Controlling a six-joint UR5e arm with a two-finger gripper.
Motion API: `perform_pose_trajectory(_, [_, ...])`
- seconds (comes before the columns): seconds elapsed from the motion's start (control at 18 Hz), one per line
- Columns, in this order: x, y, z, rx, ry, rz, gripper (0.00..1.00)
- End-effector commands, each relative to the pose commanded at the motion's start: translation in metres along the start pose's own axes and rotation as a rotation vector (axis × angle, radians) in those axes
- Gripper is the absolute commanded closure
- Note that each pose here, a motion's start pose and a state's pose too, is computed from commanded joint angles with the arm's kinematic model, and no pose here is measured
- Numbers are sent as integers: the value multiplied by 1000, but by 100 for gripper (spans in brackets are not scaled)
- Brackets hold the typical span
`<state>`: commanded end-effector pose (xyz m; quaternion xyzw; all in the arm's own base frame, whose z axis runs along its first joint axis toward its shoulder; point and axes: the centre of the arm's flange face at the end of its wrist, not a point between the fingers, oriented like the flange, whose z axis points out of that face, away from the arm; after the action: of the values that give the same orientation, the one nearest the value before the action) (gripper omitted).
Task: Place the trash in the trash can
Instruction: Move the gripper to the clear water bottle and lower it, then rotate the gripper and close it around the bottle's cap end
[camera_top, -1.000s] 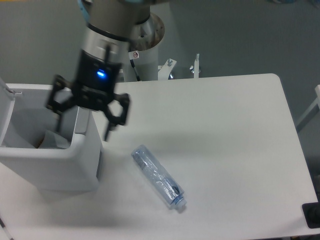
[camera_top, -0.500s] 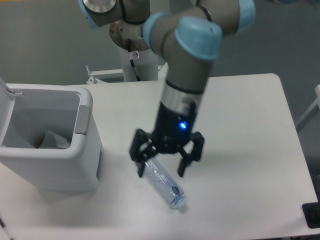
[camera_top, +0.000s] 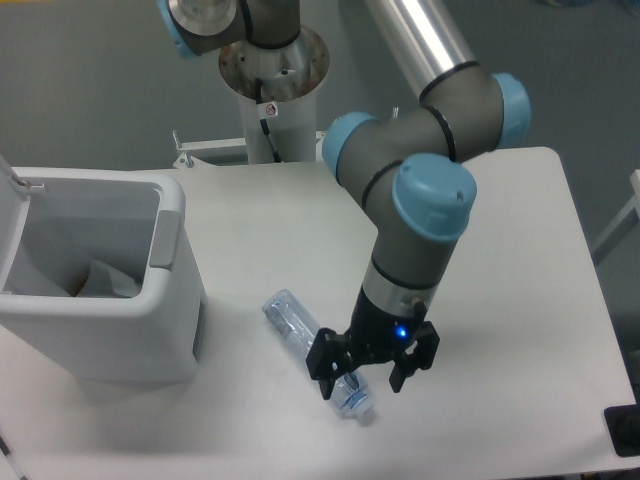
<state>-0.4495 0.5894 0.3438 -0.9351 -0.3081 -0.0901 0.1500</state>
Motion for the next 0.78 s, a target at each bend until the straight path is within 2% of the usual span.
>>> perform_pose_trajectory(0.17, [-4,4,12,-57,-17,1,0])
perform_pose_trajectory(0.5, [-5,-9,39,-153,-70,-20,0])
perform_pose_trajectory(0.78, [5,-6,71,-216,-187,-20,0])
